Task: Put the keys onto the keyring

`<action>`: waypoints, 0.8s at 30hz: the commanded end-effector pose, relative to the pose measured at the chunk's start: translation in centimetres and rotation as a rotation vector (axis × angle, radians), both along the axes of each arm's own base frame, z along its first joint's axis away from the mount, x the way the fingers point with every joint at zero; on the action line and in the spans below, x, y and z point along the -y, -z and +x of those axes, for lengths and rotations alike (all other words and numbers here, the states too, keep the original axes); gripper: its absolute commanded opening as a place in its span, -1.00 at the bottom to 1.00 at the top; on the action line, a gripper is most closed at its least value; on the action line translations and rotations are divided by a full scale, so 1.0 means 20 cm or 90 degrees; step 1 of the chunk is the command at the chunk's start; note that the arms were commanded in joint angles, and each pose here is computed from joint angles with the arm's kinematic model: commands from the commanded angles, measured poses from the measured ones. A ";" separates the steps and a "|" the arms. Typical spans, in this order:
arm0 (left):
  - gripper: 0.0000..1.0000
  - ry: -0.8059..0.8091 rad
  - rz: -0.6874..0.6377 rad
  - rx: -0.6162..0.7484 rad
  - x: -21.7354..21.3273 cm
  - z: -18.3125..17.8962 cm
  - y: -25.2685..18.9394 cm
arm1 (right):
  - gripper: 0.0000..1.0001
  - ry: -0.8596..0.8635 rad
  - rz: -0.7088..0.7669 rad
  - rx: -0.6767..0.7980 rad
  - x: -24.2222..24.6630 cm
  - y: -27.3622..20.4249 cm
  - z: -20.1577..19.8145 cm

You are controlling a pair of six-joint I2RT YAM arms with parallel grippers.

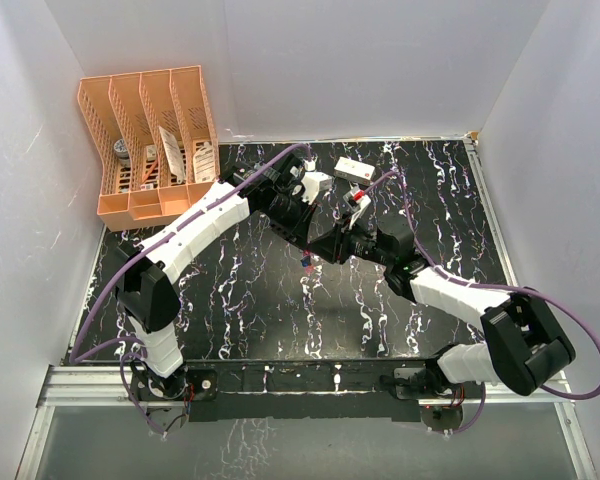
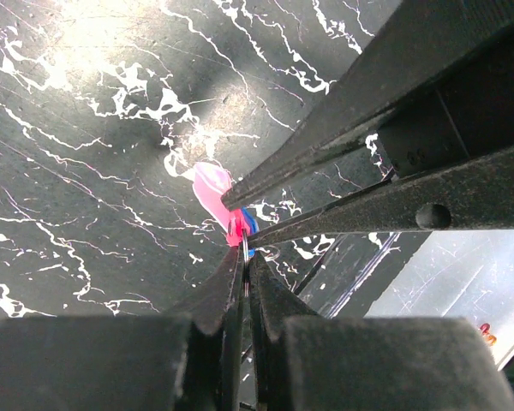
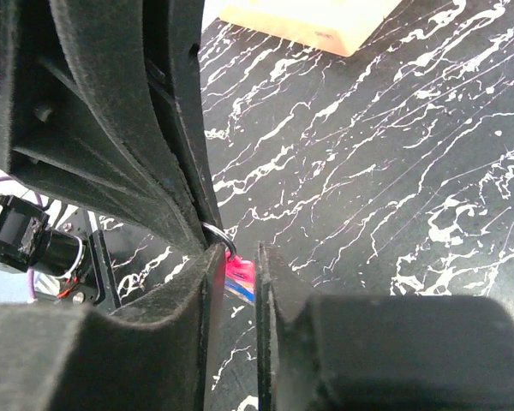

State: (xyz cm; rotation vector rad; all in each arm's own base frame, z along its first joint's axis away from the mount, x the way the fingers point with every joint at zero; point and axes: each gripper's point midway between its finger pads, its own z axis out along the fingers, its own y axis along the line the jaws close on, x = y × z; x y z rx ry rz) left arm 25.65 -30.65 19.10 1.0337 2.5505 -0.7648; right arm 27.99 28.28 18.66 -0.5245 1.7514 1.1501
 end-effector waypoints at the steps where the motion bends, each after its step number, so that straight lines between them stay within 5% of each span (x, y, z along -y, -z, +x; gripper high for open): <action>1: -1.00 0.026 -0.054 -0.010 0.02 -0.10 -0.13 | -0.70 0.008 0.037 0.076 -0.03 -0.17 0.06; 6: -1.00 0.024 -0.054 -0.010 0.02 -0.10 -0.13 | -1.00 0.015 0.042 0.079 -0.02 -0.16 0.06; 17: -0.99 -0.003 -0.053 0.025 0.02 -0.05 -0.15 | -1.00 0.033 0.049 0.097 0.02 -0.17 0.04; 24: -0.42 -0.015 -0.051 0.034 0.01 -0.04 -0.16 | -1.00 0.038 0.050 0.102 0.02 -0.18 0.04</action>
